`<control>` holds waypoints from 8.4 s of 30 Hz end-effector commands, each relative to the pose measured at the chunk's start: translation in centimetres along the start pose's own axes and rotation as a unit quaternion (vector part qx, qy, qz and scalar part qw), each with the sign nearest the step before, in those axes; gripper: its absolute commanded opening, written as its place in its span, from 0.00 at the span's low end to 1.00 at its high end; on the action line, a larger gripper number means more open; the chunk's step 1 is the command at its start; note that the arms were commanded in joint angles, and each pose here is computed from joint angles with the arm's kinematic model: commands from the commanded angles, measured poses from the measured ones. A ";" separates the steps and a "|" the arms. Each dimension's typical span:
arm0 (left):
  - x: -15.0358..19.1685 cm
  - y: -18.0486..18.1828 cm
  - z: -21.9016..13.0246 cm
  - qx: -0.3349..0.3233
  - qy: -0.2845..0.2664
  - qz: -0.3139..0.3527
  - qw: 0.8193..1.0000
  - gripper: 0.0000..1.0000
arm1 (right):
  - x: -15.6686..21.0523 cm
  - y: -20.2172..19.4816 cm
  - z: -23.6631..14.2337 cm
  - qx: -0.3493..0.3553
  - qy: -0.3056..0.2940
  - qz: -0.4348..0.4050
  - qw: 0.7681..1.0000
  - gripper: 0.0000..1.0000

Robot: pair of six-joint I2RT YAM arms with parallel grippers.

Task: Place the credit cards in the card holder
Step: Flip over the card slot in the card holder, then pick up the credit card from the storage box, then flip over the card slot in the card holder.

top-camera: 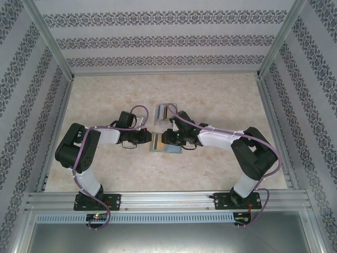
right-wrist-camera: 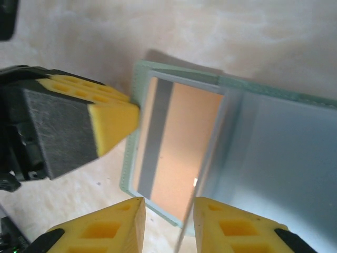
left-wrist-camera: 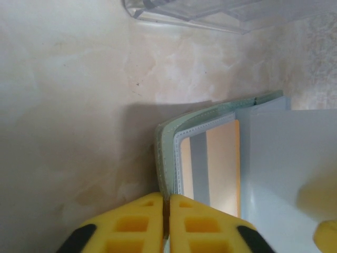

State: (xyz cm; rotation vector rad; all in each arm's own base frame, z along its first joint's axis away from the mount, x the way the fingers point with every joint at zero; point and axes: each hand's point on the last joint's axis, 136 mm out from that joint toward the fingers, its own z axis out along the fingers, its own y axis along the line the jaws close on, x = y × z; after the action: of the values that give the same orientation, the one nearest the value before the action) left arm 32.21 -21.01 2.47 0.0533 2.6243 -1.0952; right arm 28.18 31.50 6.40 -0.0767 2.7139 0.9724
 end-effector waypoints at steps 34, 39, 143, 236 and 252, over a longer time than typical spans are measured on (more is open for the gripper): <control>-1.4 1.2 -2.1 -0.002 -0.049 -0.029 0.998 0.48 | -12.4 -2.2 -4.9 0.093 -0.113 -0.044 0.988 0.50; -1.4 1.3 -2.3 -0.010 -0.051 -0.025 0.998 0.48 | -14.0 -1.5 -2.9 0.078 -0.106 -0.025 0.991 0.50; -1.5 2.1 -2.2 -0.029 -0.056 -0.024 0.998 0.46 | -15.2 -0.1 -2.4 0.013 -0.112 0.065 0.991 0.00; -1.3 2.3 -2.2 -0.055 -0.053 -0.007 0.997 0.38 | -1.0 -3.5 -4.7 -0.135 -0.006 0.046 0.990 0.04; -1.3 2.0 -2.5 -0.054 -0.055 -0.005 0.997 0.40 | -0.6 0.1 -2.1 -0.148 0.013 0.021 0.989 0.06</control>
State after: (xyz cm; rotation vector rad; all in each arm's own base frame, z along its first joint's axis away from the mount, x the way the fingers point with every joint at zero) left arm 33.37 -17.56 3.05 -0.0771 2.5651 -0.9526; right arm 27.49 28.80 7.94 -0.0620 2.6029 1.3684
